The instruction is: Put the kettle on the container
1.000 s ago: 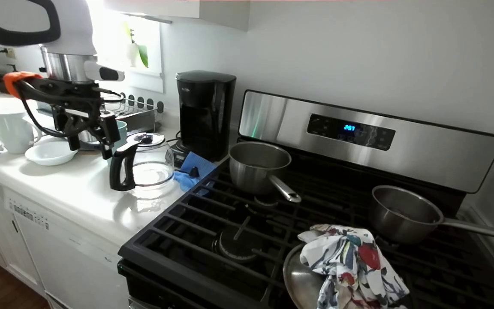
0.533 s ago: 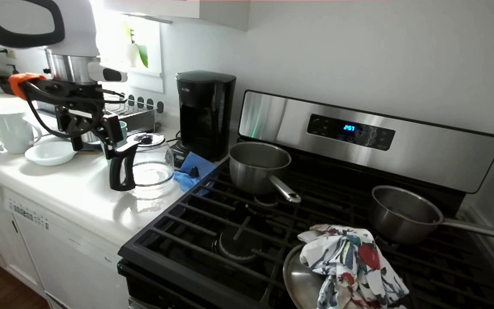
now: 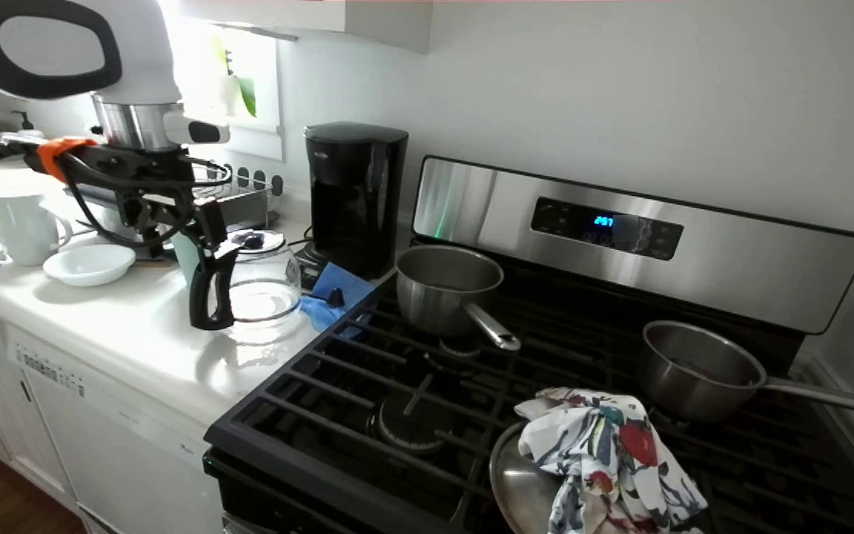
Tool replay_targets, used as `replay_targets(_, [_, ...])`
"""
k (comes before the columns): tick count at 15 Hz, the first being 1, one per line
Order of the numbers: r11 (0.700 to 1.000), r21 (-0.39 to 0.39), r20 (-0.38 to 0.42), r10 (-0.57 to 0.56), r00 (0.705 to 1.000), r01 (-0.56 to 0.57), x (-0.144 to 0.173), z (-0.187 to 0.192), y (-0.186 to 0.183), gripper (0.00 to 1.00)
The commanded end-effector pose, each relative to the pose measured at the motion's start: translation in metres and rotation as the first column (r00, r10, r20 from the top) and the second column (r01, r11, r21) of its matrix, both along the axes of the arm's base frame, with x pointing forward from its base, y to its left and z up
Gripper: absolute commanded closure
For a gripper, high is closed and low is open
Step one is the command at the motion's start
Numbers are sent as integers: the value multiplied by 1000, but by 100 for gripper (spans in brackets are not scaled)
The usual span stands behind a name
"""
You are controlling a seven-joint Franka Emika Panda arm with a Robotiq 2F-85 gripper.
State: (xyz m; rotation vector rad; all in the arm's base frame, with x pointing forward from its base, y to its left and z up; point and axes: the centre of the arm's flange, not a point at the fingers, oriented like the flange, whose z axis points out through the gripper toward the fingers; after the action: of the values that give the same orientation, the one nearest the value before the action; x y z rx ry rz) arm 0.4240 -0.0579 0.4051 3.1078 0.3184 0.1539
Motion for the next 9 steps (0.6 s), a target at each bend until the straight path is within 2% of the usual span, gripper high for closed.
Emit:
replay_targets(1, [999, 37, 29, -11, 1000, 10, 10, -15, 1, 0])
replay_targets(3, [1000, 25, 32, -17, 999, 16, 14, -20, 1, 0])
replay_targets(9, [998, 55, 55, -4, 998, 1, 23, -30, 0, 0])
